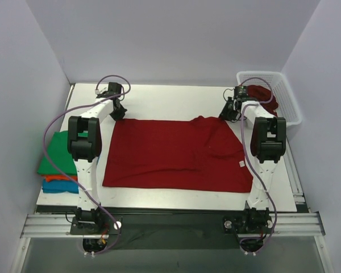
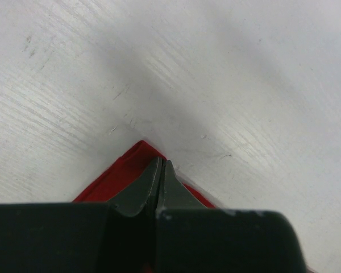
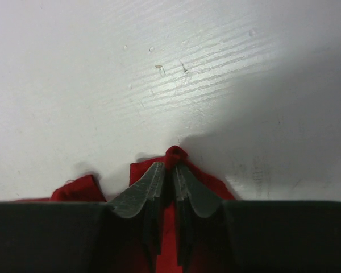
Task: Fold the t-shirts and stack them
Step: Grap the side of the flattened tshirt furthest away from the robot with both arms
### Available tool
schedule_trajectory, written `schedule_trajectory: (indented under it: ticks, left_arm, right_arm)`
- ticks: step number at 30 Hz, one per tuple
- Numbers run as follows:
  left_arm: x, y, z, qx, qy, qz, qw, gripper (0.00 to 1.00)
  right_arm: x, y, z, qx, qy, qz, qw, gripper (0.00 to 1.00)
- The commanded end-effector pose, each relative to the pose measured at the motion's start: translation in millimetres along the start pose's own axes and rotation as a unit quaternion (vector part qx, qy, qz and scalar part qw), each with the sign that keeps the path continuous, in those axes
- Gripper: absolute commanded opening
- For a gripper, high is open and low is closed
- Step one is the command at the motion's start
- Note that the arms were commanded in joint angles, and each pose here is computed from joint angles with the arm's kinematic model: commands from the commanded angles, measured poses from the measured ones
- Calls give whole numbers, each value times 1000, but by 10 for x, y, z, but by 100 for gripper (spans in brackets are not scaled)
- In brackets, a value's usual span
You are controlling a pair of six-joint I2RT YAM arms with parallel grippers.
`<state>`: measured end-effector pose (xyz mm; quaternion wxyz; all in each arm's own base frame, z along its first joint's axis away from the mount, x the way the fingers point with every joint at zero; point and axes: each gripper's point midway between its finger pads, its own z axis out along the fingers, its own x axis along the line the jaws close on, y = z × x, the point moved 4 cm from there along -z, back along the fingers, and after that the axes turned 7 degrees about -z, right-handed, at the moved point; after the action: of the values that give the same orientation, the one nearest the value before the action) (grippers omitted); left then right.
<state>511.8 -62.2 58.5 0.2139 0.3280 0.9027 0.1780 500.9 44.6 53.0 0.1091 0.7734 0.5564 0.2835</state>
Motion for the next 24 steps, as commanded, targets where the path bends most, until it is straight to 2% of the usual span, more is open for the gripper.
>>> schedule_trajectory:
  ticks: [1, 3, 4, 12, 24]
  left_arm:
    - [-9, -27, -67, 13, -15, 3, 1000, 0]
    - [-40, -14, -100, 14, -24, 4, 1000, 0]
    - [-71, 22, -141, 11, -33, 3, 999, 0]
    - [-203, 144, -373, 6, -73, 5, 997, 0]
    - [-70, 329, -590, -6, -91, -10, 996, 0]
  right_arm:
    - [32, 121, -75, -10, 1, 10, 1000, 9]
    - [46, 152, -136, -16, 3, 11, 1000, 1]
    - [55, 164, -161, -18, 4, 11, 1000, 0]
    - [140, 392, -668, -76, -2, -3, 997, 0]
    - [55, 219, -1135, -100, -23, -14, 995, 0]
